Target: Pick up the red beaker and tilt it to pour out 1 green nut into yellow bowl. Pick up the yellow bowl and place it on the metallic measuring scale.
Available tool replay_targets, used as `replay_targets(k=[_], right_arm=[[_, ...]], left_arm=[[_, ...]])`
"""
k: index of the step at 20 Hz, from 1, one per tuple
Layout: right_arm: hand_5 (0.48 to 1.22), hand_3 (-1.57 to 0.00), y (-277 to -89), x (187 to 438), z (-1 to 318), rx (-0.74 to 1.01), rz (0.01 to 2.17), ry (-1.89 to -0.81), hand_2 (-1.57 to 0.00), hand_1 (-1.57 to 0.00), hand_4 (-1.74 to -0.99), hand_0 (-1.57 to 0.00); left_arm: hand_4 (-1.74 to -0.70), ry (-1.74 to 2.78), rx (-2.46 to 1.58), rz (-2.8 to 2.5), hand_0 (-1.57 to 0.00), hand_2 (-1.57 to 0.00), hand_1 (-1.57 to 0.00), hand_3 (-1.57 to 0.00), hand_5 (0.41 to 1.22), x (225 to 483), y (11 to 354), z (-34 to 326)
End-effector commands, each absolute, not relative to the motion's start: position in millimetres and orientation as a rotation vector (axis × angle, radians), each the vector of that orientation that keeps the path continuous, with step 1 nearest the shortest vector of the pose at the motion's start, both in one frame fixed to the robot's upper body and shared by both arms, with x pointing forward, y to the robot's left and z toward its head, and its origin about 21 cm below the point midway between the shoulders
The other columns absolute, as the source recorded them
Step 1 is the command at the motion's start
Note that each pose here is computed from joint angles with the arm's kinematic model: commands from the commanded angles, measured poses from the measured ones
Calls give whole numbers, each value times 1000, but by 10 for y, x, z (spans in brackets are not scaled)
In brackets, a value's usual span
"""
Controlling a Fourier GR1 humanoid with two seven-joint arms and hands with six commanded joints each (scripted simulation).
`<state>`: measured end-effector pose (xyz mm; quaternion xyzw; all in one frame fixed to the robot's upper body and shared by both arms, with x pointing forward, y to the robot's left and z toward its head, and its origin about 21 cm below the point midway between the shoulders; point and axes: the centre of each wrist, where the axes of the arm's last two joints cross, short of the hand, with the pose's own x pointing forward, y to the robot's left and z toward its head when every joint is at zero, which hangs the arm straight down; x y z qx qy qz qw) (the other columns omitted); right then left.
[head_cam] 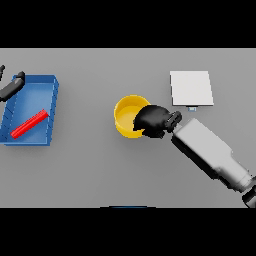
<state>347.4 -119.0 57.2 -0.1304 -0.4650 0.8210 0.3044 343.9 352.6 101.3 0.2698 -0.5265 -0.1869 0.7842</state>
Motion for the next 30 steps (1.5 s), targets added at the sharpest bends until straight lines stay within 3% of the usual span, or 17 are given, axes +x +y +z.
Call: replay_targets(k=[1, 9, 17, 30], right_arm=[[1211, -1323, -1190, 3489, 576, -349, 2162, -1237, -1327, -1532, -1727, -1535], [1219, -1194, -1463, 3510, 1129, -435, 2066, -1289, -1426, -1565, -1739, -1565], [1220, -1149, -1786, 3627, 1313, -597, 1975, -1289, -1516, -1570, -1741, -1566], [1221, -1156, -2507, 4054, 1075, -757, 1764, -1211, -1519, -1571, -1741, -1571]], left_arm=[[-717, -1128, 581, -401, 1, 1, 1, 1, 695, 3469, 3513, 1011], [-717, -1122, 585, -417, 1, 1, 1, 1, 686, 3439, 3532, 957], [-725, -1136, 584, -414, 1, 1, 1, 1, 704, 3421, 3486, 1023], [-722, -1105, 595, -411, 1, 1, 1, 1, 732, 3365, 3504, 1101]])
